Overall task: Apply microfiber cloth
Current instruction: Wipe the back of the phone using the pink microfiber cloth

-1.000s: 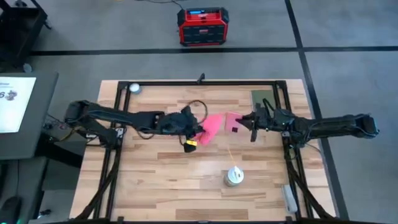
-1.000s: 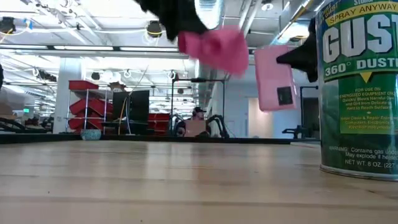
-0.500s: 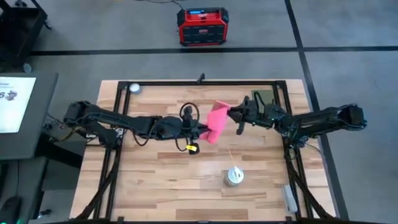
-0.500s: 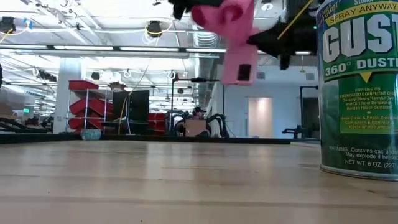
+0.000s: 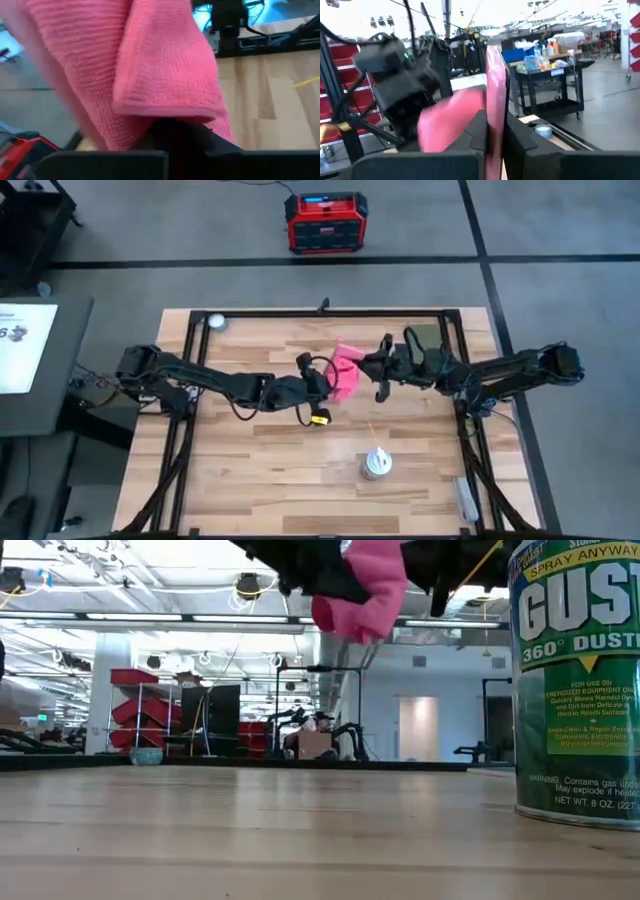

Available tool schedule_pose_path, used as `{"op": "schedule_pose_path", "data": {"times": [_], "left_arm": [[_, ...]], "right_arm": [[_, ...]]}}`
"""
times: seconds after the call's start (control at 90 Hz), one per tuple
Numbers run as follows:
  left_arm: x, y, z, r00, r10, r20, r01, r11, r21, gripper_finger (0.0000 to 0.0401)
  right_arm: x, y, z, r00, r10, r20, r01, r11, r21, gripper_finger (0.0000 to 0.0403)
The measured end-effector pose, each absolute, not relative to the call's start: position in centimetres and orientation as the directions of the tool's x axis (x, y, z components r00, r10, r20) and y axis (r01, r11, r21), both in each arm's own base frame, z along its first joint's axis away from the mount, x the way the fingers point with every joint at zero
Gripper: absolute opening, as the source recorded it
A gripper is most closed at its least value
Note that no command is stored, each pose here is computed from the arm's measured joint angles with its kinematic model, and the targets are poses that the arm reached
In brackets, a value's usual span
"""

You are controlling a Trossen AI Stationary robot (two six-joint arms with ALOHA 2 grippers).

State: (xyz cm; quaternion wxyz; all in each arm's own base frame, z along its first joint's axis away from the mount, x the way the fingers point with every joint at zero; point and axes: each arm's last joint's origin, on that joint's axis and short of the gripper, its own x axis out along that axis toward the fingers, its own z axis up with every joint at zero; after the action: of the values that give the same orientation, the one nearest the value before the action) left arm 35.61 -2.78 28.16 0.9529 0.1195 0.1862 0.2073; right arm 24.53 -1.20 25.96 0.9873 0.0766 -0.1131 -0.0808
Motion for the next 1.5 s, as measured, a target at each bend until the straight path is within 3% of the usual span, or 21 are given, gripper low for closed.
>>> {"op": "schedule_pose_path", "data": {"times": [0.322,0.711,1.0,1.156,1.389,1.5], "left_arm": [[34.7,-1.5,30.4,0.860,0.452,-0.235,-0.383,0.878,0.288,0.0000],[36.1,-2.8,25.9,0.877,0.413,-0.245,-0.376,0.908,0.184,0.0000],[34.3,-1.2,31.8,0.878,0.469,-0.093,-0.427,0.856,0.291,0.0000],[33.9,-0.7,33.0,0.880,0.470,-0.073,-0.432,0.855,0.287,0.0000],[35.7,-1.4,28.1,0.876,0.427,-0.225,-0.380,0.898,0.222,0.0000],[36.7,-2.4,25.8,0.896,0.383,-0.226,-0.351,0.921,0.169,0.0000]], "right_arm": [[24.5,0.0,26.0,0.956,-0.203,0.212,0.168,0.970,0.174,0.0012],[24.5,0.2,25.9,0.961,-0.176,0.211,0.142,0.976,0.167,0.0012],[24.5,0.2,26.0,0.959,-0.183,0.218,0.144,0.972,0.185,0.0012],[24.5,0.2,26.0,0.959,-0.187,0.214,0.146,0.970,0.194,0.0012],[24.5,0.2,25.8,0.962,-0.187,0.199,0.153,0.973,0.174,0.0012],[24.5,0.2,25.8,0.965,-0.169,0.202,0.137,0.977,0.163,0.0012]]}}
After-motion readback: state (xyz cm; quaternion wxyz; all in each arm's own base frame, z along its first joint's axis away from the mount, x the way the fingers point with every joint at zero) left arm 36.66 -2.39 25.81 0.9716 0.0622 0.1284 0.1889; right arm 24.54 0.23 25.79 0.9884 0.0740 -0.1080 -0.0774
